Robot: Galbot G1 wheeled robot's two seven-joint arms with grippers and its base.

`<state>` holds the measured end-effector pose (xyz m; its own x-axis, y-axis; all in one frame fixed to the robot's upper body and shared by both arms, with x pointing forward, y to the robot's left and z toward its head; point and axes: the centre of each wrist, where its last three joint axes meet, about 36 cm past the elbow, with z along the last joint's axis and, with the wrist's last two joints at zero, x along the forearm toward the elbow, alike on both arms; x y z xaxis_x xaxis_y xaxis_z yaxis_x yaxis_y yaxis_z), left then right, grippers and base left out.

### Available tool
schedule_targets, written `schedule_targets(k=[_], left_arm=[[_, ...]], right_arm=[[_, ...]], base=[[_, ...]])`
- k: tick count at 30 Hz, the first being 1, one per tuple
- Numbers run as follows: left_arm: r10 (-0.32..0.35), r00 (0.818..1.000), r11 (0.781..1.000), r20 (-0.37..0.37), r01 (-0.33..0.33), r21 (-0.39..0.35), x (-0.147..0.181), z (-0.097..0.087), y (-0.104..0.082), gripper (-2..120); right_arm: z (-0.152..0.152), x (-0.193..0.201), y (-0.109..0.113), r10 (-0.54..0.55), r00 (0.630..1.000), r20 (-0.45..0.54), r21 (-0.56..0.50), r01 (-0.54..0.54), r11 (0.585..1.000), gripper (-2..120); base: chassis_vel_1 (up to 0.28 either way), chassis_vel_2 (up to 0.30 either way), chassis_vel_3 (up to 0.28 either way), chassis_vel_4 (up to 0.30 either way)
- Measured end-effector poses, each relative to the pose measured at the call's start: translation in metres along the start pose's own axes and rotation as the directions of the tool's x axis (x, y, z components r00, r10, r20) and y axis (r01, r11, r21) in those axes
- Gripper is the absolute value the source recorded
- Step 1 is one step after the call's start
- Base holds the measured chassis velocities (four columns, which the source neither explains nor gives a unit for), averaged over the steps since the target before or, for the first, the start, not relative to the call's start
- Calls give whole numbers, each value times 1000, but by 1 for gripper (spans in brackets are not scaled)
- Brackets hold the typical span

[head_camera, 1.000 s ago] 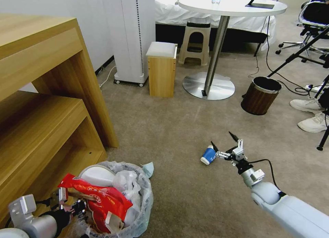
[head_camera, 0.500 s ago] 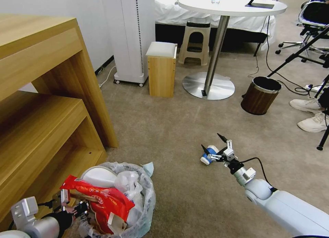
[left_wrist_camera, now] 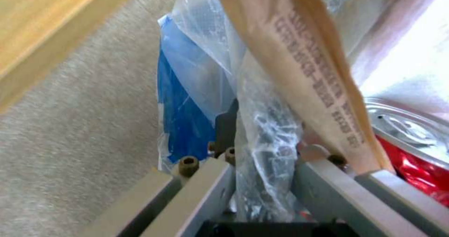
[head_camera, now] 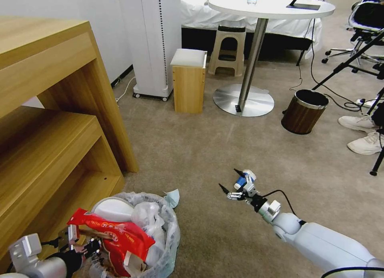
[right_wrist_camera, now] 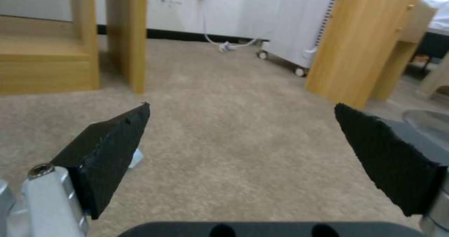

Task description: Pick up the trash bin and place the garbage on the floor into it.

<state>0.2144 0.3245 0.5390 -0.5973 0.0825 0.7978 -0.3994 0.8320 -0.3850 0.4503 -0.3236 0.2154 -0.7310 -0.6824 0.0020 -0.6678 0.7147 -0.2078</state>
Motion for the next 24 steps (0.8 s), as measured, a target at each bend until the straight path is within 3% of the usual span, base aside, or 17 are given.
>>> schedule_targets(k=[12, 24], left_arm=[[-56, 998, 998, 23, 56, 19, 10, -4, 12, 0], [-59, 998, 998, 21, 59, 23, 10, -3, 13, 0]], right_arm=[[2, -21, 33, -170, 985, -1, -32, 170, 985, 100], [8, -30, 69, -243, 970, -2, -76, 242, 967, 100]], base=[[0, 0, 0, 0], [0, 0, 0, 0]])
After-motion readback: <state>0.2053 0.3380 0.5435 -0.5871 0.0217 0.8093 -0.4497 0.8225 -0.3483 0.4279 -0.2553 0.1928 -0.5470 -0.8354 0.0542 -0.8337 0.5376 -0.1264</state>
